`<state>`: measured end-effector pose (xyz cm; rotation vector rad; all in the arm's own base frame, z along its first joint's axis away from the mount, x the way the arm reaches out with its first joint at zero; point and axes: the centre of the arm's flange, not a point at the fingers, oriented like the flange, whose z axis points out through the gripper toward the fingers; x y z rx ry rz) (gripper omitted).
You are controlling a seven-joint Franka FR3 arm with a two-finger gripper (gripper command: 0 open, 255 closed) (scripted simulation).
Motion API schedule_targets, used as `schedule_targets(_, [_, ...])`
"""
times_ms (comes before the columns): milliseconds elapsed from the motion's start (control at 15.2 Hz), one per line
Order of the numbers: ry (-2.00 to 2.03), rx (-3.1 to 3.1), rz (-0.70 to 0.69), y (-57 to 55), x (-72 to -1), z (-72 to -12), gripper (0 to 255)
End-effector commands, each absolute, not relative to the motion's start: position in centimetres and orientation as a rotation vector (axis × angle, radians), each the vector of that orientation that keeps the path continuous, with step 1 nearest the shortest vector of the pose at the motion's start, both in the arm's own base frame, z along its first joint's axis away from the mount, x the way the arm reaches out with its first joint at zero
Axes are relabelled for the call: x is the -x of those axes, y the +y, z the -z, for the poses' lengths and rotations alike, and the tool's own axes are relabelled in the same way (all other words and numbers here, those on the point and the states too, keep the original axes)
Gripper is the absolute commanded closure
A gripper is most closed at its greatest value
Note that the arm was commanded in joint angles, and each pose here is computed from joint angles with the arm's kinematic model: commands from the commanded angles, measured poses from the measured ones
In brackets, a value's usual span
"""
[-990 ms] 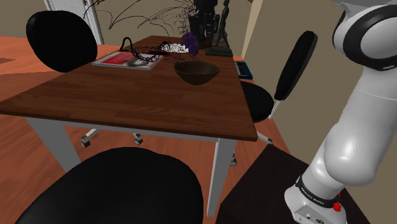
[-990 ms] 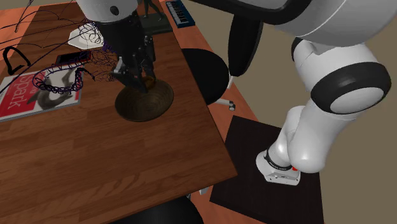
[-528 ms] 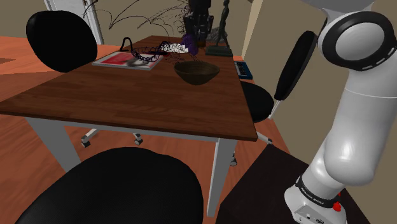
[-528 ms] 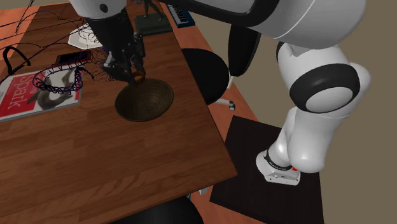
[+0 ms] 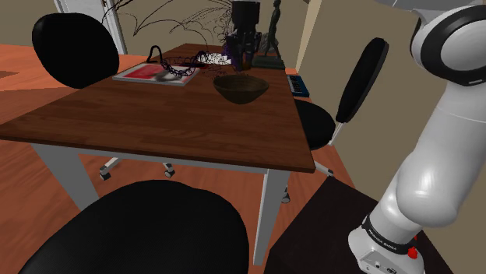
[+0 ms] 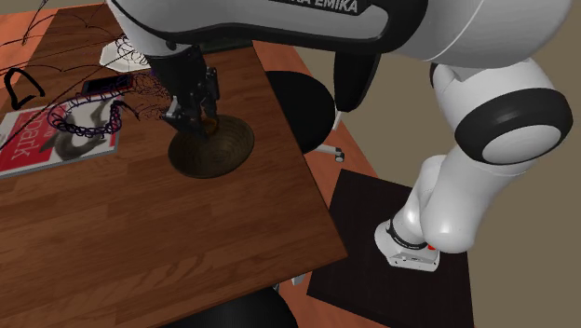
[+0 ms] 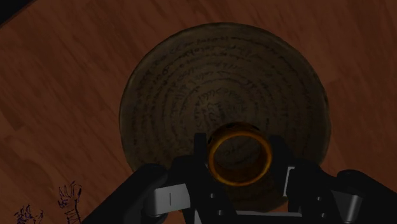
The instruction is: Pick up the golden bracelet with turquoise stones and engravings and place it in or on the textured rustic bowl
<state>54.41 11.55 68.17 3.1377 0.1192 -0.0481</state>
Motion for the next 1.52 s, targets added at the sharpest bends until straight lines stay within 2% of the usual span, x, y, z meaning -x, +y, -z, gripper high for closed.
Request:
schedule_targets(0, [0.109, -3.131, 0.13, 11.2, -56.1, -64.6, 255])
schedule_targets(528, [0.109, -3.131, 0.13, 11.2, -56.1, -64.5, 255])
schedule_targets(594, [0.107, -3.131, 0.13, 10.9, -56.4, -65.1, 0])
schedule_targets(924, [0.109, -3.131, 0.13, 11.2, -56.1, -64.5, 0])
schedule_targets(1188, [0.109, -3.131, 0.13, 11.3, -56.5, -69.5, 0])
schedule_targets(1452, [0.109, -3.131, 0.13, 11.3, -56.5, -69.5, 0])
